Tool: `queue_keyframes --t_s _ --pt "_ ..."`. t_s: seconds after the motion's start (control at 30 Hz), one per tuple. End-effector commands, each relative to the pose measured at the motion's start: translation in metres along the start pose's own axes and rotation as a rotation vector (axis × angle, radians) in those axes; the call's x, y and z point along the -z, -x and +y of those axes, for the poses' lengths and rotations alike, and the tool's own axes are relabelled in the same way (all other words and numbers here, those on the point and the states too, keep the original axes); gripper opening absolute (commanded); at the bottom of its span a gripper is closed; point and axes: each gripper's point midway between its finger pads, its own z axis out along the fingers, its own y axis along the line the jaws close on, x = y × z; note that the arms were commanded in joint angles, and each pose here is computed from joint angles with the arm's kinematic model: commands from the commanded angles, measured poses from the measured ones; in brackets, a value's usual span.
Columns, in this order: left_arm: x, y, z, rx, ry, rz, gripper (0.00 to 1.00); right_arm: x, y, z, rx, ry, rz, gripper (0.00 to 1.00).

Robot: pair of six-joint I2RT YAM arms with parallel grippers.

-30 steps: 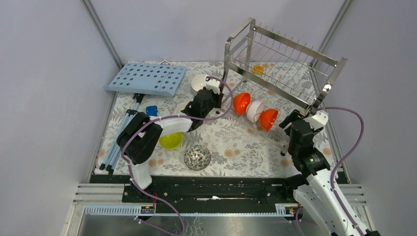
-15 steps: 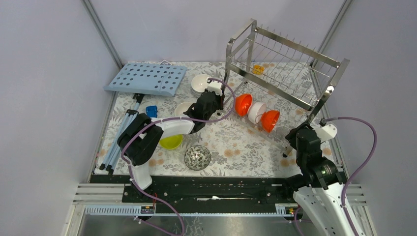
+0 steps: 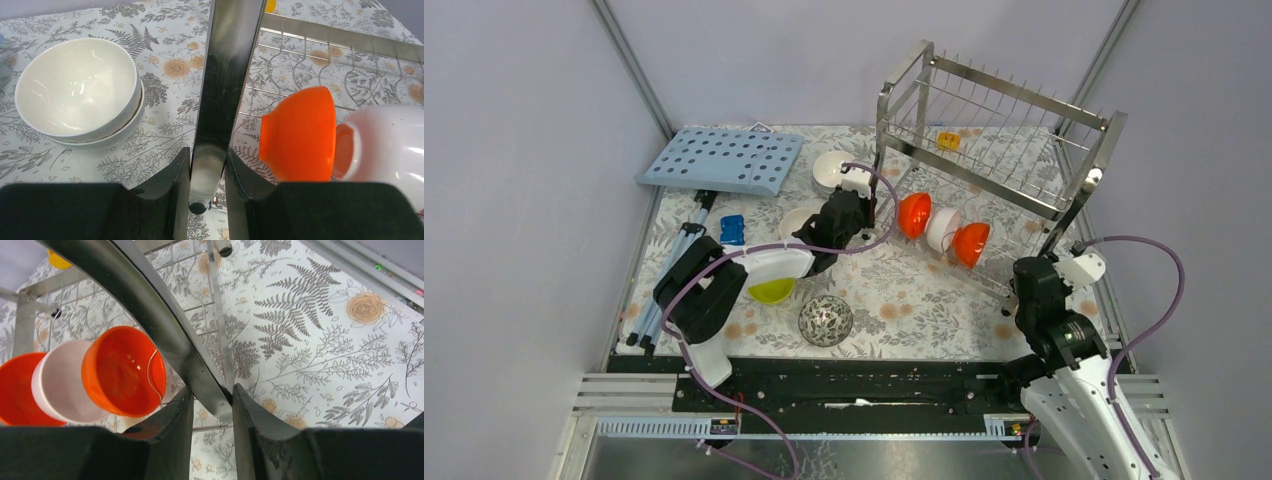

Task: Unload the bowls from the dish rack
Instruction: Adjust the dish rack at the center of the board.

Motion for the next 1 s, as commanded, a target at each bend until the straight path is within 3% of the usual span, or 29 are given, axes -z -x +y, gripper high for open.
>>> queue_keyframes --t_s 0.0,0.5,0.97 --pt "0.021 0.085 -0.032 0.165 -0.136 -0.225 0.0 -0.023 -0.018 0.007 -0.038 -0.053 0.009 0.21" --pt "0.025 0.057 -0.063 0.253 -0.297 -0.111 0.0 -0.076 0.012 0.04 0.019 -0.095 -0.05 0.27" --pt "0.041 0.037 -0.104 0.291 -0.373 -0.043 0.0 -0.122 0.007 0.052 0.064 -0.06 0.049 0.27"
